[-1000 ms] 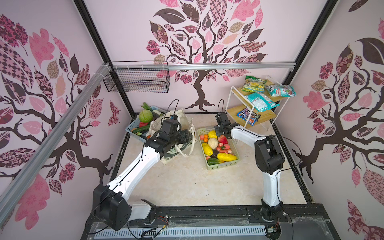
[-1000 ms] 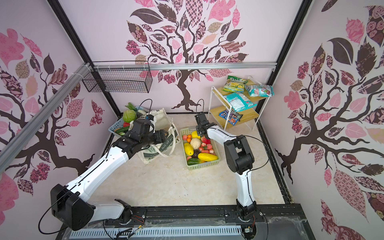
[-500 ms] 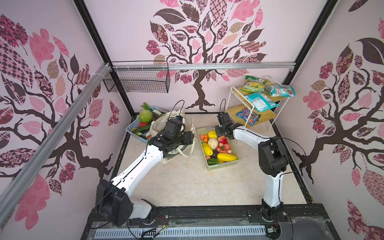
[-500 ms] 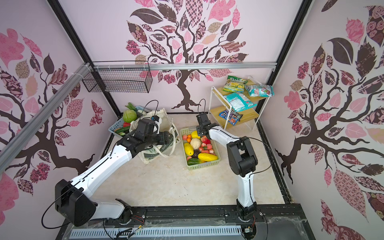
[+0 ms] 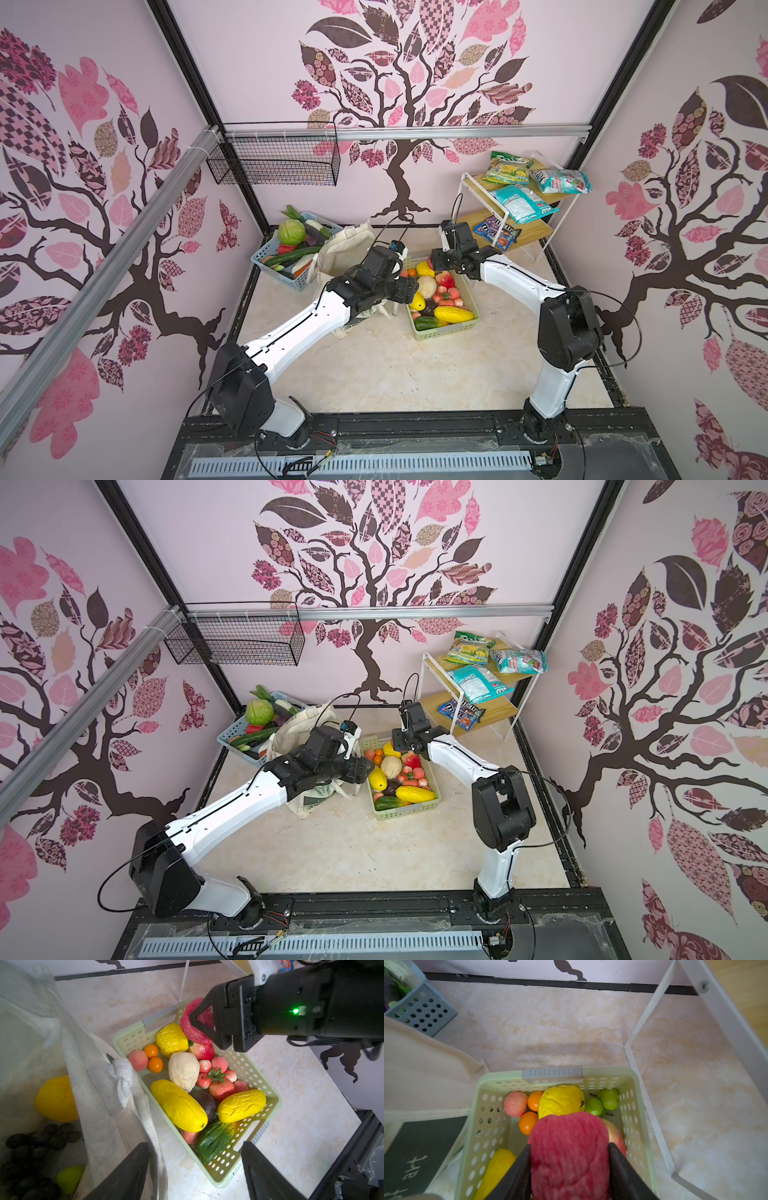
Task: Place the food into the grocery bag and tie it
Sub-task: 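Lift the pink fruit with the right gripper while the left gripper approaches, then take the pink fruit with the left gripper while the right gripper draws back, then open the left gripper to drop the pink fruit into the tote bag, then lower the right gripper onto the red-yellow apple while the left gripper hovers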
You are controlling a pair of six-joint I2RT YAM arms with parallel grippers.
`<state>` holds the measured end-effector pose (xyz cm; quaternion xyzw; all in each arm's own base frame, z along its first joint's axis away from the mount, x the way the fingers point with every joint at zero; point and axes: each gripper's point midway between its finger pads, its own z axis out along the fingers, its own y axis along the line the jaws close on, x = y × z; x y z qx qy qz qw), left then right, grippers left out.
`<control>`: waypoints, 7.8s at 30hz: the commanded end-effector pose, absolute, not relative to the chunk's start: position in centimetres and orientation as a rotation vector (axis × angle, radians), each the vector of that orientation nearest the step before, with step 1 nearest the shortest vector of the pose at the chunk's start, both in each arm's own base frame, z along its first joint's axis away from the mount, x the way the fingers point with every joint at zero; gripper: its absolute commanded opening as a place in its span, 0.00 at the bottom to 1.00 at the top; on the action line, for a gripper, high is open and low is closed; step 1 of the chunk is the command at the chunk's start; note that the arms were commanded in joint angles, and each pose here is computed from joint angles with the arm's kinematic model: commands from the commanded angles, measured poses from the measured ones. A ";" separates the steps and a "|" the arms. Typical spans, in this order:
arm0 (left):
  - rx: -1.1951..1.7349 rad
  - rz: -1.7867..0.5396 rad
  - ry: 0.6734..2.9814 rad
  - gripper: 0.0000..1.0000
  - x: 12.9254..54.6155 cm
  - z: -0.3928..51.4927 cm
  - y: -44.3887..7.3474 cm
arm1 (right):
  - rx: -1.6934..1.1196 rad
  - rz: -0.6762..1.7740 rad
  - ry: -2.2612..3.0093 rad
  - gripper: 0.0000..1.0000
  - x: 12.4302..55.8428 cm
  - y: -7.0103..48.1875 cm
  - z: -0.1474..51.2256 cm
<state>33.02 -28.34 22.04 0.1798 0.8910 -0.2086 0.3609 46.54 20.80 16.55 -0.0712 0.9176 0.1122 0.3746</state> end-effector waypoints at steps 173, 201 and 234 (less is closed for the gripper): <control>-0.191 -0.467 2.224 0.79 40.8 28.5 -15.0 | -0.023 0.456 2.397 0.73 41.7 18.8 15.7; -0.080 -0.445 2.244 0.79 35.1 27.9 -17.4 | -0.544 -0.016 2.405 0.78 47.3 17.8 8.9; -0.058 -0.470 2.244 0.78 35.4 27.8 -18.1 | -0.463 -0.083 2.614 0.71 47.3 17.0 1.6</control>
